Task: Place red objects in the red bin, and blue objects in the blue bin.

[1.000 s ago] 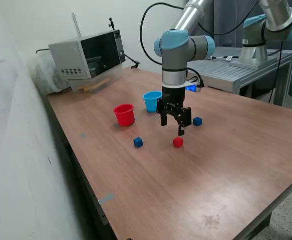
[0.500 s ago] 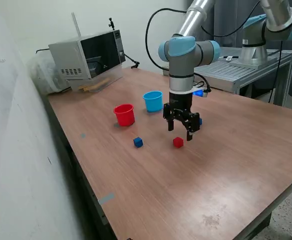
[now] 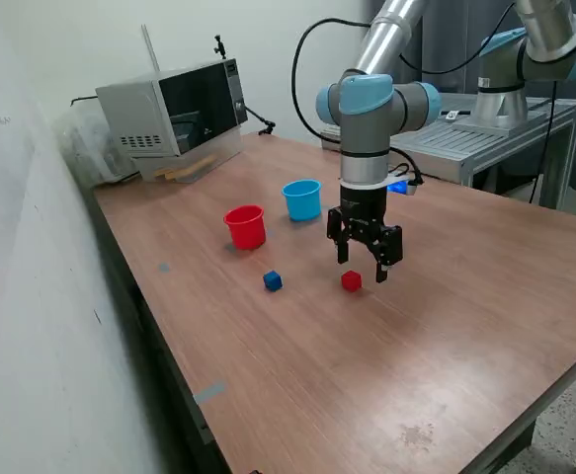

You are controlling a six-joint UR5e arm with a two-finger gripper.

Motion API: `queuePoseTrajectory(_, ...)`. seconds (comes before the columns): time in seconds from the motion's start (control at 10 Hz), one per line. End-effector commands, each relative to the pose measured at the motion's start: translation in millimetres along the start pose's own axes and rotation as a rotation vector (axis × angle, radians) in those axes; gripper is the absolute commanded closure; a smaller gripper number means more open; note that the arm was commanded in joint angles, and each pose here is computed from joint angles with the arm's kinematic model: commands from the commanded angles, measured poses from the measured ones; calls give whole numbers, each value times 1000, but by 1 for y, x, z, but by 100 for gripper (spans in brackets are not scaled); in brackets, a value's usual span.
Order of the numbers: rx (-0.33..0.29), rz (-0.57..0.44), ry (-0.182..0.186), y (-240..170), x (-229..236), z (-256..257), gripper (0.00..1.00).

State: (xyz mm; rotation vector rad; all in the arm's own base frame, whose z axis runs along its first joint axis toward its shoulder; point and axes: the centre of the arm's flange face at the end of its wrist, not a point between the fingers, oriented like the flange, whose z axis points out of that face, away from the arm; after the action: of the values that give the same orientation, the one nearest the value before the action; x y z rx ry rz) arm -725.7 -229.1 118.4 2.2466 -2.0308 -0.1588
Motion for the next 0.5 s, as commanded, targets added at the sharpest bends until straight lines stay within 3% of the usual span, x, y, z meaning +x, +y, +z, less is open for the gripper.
queuePoseTrajectory(0.0,-13,-18,-2,8,-9,7,0)
queuePoseTrajectory(0.3,-30,-20,-2,12,-11,8,0)
queuePoseTrajectory(0.4,-24,-18,-2,11,-12,11,100)
